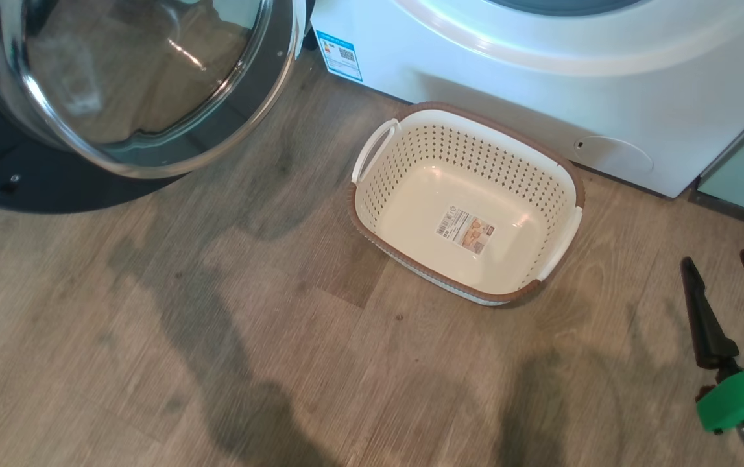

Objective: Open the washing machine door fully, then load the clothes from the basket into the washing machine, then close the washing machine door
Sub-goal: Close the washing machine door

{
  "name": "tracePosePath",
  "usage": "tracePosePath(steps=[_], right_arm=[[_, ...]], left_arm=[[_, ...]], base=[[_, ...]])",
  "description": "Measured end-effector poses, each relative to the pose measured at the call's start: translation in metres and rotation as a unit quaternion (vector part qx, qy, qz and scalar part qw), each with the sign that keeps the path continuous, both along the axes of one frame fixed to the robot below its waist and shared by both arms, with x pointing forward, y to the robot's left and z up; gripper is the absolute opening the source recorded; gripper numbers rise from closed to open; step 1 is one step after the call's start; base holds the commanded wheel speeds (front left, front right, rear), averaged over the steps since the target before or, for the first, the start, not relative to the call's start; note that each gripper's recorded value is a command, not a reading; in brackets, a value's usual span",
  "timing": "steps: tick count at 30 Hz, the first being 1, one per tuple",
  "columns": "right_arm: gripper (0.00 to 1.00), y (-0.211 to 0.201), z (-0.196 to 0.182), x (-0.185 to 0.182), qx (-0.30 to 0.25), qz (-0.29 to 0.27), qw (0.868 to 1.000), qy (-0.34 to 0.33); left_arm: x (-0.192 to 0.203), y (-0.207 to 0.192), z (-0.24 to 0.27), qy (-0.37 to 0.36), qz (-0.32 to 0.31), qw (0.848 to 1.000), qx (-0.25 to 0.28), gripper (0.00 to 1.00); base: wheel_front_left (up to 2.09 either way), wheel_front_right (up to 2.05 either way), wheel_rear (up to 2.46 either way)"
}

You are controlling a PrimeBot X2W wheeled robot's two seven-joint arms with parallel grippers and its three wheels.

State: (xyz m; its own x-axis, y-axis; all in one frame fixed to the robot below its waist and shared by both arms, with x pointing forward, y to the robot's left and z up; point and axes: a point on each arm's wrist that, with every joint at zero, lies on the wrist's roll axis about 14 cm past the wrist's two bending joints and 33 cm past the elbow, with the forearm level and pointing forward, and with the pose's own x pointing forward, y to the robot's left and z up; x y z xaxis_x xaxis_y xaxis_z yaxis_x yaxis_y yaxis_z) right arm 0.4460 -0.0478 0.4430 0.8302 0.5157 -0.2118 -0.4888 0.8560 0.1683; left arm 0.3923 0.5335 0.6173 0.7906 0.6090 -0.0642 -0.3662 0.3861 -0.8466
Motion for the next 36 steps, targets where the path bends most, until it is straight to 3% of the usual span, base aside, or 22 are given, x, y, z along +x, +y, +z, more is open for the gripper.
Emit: tracePosePath(steps=[12,36], right_arm=[[1.0,0.002,-0.003,0.002,0.0,0.003,1.0,0.002],[1.0,0.019,0.003,0.001,0.002,0.026,1.0,-0.003]], left_arm=[[0.004,-0.005,-0.001,0.016,-0.02,1.0,0.012,0.0],[0.01,-0.052,0.004,0.022,-0.163,0.986,-0.019,0.0]], base=[[0.0,0.0,0.0],[0.0,0.0,0.0]])
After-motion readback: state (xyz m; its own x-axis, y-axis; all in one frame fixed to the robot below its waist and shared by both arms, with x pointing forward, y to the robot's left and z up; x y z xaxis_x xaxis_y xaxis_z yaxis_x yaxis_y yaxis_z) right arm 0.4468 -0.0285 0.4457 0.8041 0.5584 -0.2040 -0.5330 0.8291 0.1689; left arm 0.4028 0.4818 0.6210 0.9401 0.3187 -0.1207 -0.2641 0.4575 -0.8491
